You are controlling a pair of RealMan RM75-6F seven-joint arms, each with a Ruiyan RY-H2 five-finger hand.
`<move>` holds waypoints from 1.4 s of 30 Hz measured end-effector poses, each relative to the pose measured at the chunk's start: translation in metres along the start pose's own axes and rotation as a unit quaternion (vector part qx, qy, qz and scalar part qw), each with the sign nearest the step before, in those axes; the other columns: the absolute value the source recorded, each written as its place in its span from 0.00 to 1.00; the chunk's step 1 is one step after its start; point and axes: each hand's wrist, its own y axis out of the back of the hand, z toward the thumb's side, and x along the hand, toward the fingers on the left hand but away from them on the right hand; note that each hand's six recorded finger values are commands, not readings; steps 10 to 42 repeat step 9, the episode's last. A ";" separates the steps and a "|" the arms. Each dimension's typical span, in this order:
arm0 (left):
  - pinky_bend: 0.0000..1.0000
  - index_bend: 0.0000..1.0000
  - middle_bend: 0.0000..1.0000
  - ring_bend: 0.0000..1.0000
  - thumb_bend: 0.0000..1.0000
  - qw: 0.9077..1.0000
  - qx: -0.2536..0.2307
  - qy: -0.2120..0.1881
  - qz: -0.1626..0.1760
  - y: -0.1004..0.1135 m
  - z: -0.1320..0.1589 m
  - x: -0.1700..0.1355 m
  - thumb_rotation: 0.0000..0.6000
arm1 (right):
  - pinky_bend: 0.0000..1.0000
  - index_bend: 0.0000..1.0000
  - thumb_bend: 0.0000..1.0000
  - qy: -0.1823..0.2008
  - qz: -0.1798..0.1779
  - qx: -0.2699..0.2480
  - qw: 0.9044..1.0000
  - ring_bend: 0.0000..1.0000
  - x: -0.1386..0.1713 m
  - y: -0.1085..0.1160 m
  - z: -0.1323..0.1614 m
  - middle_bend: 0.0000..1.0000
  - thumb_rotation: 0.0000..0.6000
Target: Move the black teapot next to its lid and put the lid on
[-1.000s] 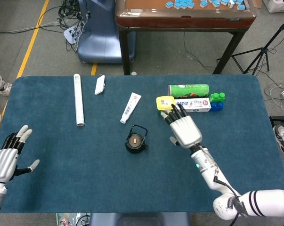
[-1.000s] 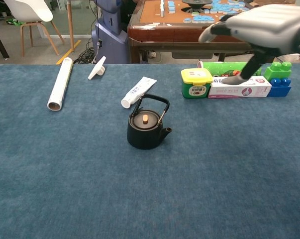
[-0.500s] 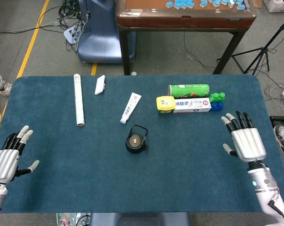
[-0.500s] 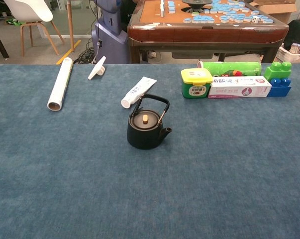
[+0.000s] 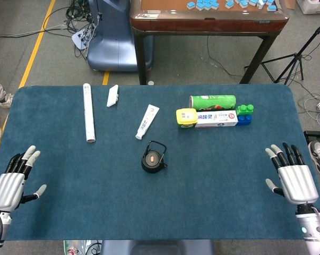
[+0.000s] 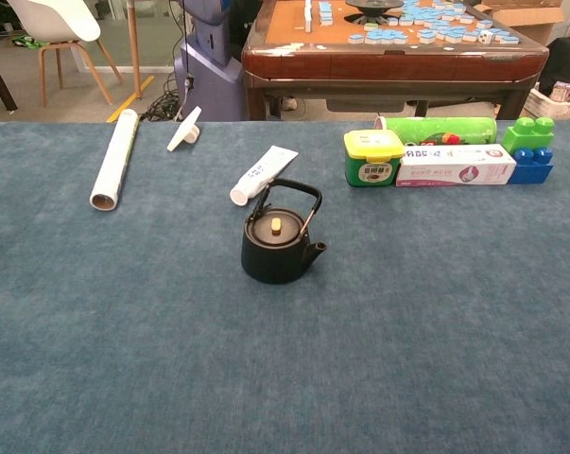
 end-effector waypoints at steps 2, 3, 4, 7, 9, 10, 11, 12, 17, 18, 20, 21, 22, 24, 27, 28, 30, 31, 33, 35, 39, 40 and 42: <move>0.01 0.00 0.00 0.00 0.24 1.000 0.000 -0.002 -0.001 0.000 0.002 -0.001 0.99 | 0.06 0.15 0.25 0.006 -0.003 -0.001 1.000 0.00 0.003 -0.001 0.001 0.16 1.00; 0.01 0.00 0.00 0.00 0.24 1.000 -0.001 -0.002 -0.001 -0.001 0.002 -0.001 0.99 | 0.06 0.15 0.25 0.009 -0.003 -0.002 1.000 0.00 0.004 -0.001 0.002 0.16 1.00; 0.01 0.00 0.00 0.00 0.24 1.000 -0.002 -0.002 -0.002 -0.001 0.003 -0.002 0.99 | 0.06 0.15 0.25 0.012 -0.003 -0.004 1.000 0.00 0.005 -0.002 0.003 0.16 1.00; 0.01 0.00 0.00 0.00 0.24 1.000 -0.002 -0.001 -0.004 -0.002 0.003 -0.003 0.98 | 0.06 0.15 0.25 0.026 0.001 -0.010 1.000 0.00 0.005 -0.003 0.006 0.16 1.00; 0.01 0.00 0.00 0.00 0.24 1.000 -0.002 -0.001 -0.004 -0.002 0.003 -0.003 0.99 | 0.06 0.15 0.25 0.028 0.000 -0.012 1.000 0.00 0.005 -0.002 0.007 0.16 1.00; 0.01 0.00 0.00 0.00 0.24 1.000 -0.002 -0.001 -0.004 -0.002 0.003 -0.003 0.99 | 0.06 0.15 0.25 0.028 0.000 -0.012 1.000 0.00 0.005 -0.002 0.007 0.16 1.00; 0.01 0.00 0.00 0.00 0.24 1.000 -0.002 -0.001 -0.004 -0.002 0.003 -0.003 0.99 | 0.06 0.15 0.25 0.028 0.000 -0.012 1.000 0.00 0.005 -0.002 0.007 0.16 1.00; 0.01 0.00 0.00 0.00 0.24 1.000 -0.002 -0.001 -0.004 -0.002 0.003 -0.003 0.99 | 0.06 0.15 0.25 0.028 0.000 -0.012 1.000 0.00 0.005 -0.002 0.007 0.16 1.00; 0.01 0.00 0.00 0.00 0.24 1.000 -0.002 -0.001 -0.004 -0.002 0.003 -0.003 0.99 | 0.06 0.15 0.25 0.028 0.000 -0.012 1.000 0.00 0.005 -0.002 0.007 0.16 1.00; 0.01 0.00 0.00 0.00 0.24 1.000 -0.002 -0.001 -0.004 -0.002 0.003 -0.003 0.99 | 0.06 0.15 0.25 0.028 0.000 -0.012 1.000 0.00 0.005 -0.002 0.007 0.16 1.00; 0.01 0.00 0.00 0.00 0.24 1.000 -0.002 -0.001 -0.004 -0.002 0.003 -0.003 0.99 | 0.06 0.15 0.25 0.028 0.000 -0.012 1.000 0.00 0.005 -0.002 0.007 0.16 1.00; 0.01 0.00 0.00 0.00 0.24 1.000 -0.002 -0.001 -0.004 -0.002 0.003 -0.003 0.99 | 0.06 0.15 0.25 0.028 0.000 -0.012 1.000 0.00 0.005 -0.002 0.007 0.16 1.00; 0.01 0.00 0.00 0.00 0.24 1.000 -0.002 -0.001 -0.004 -0.002 0.003 -0.003 0.99 | 0.06 0.15 0.25 0.028 0.000 -0.012 1.000 0.00 0.005 -0.002 0.007 0.16 1.00; 0.01 0.00 0.00 0.00 0.24 1.000 -0.002 -0.001 -0.004 -0.002 0.003 -0.003 0.99 | 0.06 0.15 0.25 0.028 0.000 -0.012 1.000 0.00 0.005 -0.002 0.007 0.16 1.00; 0.01 0.00 0.00 0.00 0.24 1.000 -0.002 -0.001 -0.004 -0.002 0.003 -0.003 0.99 | 0.06 0.15 0.25 0.028 0.000 -0.012 1.000 0.00 0.005 -0.002 0.007 0.16 1.00; 0.01 0.00 0.00 0.00 0.24 1.000 -0.002 -0.001 -0.004 -0.002 0.003 -0.003 0.99 | 0.06 0.15 0.25 0.028 0.000 -0.012 1.000 0.00 0.005 -0.002 0.007 0.16 1.00; 0.01 0.00 0.00 0.00 0.24 1.000 -0.002 -0.001 -0.004 -0.002 0.003 -0.003 0.99 | 0.06 0.15 0.25 0.028 0.000 -0.012 1.000 0.00 0.005 -0.002 0.007 0.16 1.00; 0.01 0.00 0.00 0.00 0.24 1.000 -0.002 -0.001 -0.004 -0.002 0.003 -0.003 0.99 | 0.06 0.15 0.25 0.028 0.000 -0.012 1.000 0.00 0.005 -0.002 0.007 0.16 1.00; 0.01 0.00 0.00 0.00 0.24 1.000 -0.002 -0.001 -0.004 -0.002 0.003 -0.003 0.99 | 0.06 0.15 0.25 0.028 0.000 -0.012 1.000 0.00 0.005 -0.002 0.007 0.16 1.00; 0.01 0.00 0.00 0.00 0.24 1.000 -0.002 -0.001 -0.004 -0.002 0.003 -0.003 0.99 | 0.06 0.15 0.25 0.028 0.000 -0.012 1.000 0.00 0.005 -0.002 0.007 0.16 1.00; 0.01 0.00 0.00 0.00 0.24 1.000 -0.002 -0.001 -0.004 -0.002 0.003 -0.003 0.99 | 0.06 0.15 0.25 0.028 0.000 -0.012 1.000 0.00 0.005 -0.002 0.007 0.16 1.00; 0.01 0.00 0.00 0.00 0.24 1.000 -0.002 -0.001 -0.004 -0.002 0.003 -0.003 0.99 | 0.06 0.15 0.25 0.028 0.000 -0.012 1.000 0.00 0.005 -0.002 0.007 0.16 1.00; 0.01 0.00 0.00 0.00 0.24 1.000 -0.002 -0.001 -0.004 -0.002 0.003 -0.003 0.99 | 0.06 0.15 0.25 0.028 0.000 -0.012 1.000 0.00 0.005 -0.002 0.007 0.16 1.00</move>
